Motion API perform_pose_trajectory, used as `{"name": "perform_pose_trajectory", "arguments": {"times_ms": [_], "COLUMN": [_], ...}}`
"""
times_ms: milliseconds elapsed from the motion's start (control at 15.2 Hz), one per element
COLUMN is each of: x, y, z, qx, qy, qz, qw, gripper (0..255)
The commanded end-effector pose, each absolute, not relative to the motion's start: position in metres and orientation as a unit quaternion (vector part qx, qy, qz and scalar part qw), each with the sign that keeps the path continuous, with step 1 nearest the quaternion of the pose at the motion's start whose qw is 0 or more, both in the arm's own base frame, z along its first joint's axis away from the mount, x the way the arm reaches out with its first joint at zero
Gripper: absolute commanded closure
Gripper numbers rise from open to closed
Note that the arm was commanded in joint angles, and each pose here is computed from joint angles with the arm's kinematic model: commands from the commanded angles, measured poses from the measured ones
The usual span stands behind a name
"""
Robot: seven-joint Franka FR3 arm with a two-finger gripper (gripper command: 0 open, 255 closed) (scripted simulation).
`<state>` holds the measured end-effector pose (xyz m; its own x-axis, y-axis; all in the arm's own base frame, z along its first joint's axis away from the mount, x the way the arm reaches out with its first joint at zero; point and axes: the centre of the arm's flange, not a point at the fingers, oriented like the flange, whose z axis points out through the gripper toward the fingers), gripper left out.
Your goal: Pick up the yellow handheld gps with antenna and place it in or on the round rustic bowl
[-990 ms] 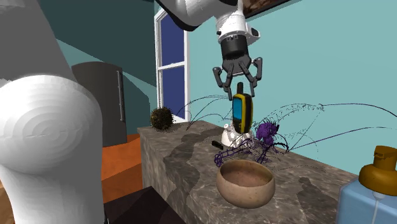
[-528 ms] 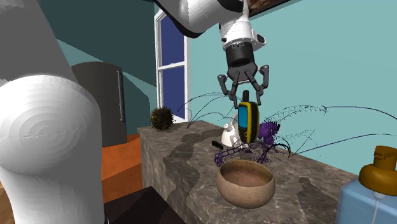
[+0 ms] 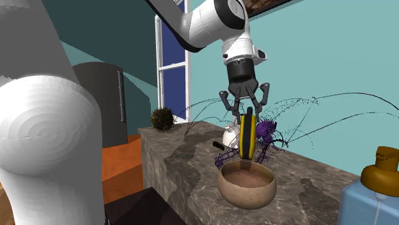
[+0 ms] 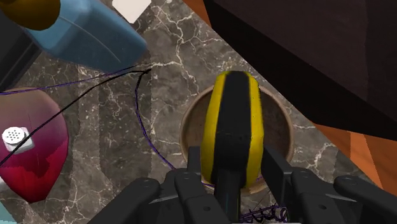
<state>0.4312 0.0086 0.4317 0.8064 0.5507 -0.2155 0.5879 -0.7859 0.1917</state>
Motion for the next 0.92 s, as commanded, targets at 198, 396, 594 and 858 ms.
{"name": "perform_pose_trajectory", "arguments": {"times_ms": [198, 396, 594, 858], "x": [0.431, 0.431, 0.431, 0.431], "y": [0.009, 0.009, 0.009, 0.009], "z": [0.405, 0.388, 0.388, 0.388], "qx": [0.942, 0.942, 0.942, 0.942], "qy": [0.302, 0.302, 0.302, 0.302], "qz": [-0.074, -0.074, -0.074, -0.074], "qw": [0.126, 0.126, 0.126, 0.126], "gripper": [255, 255, 255, 255]}}
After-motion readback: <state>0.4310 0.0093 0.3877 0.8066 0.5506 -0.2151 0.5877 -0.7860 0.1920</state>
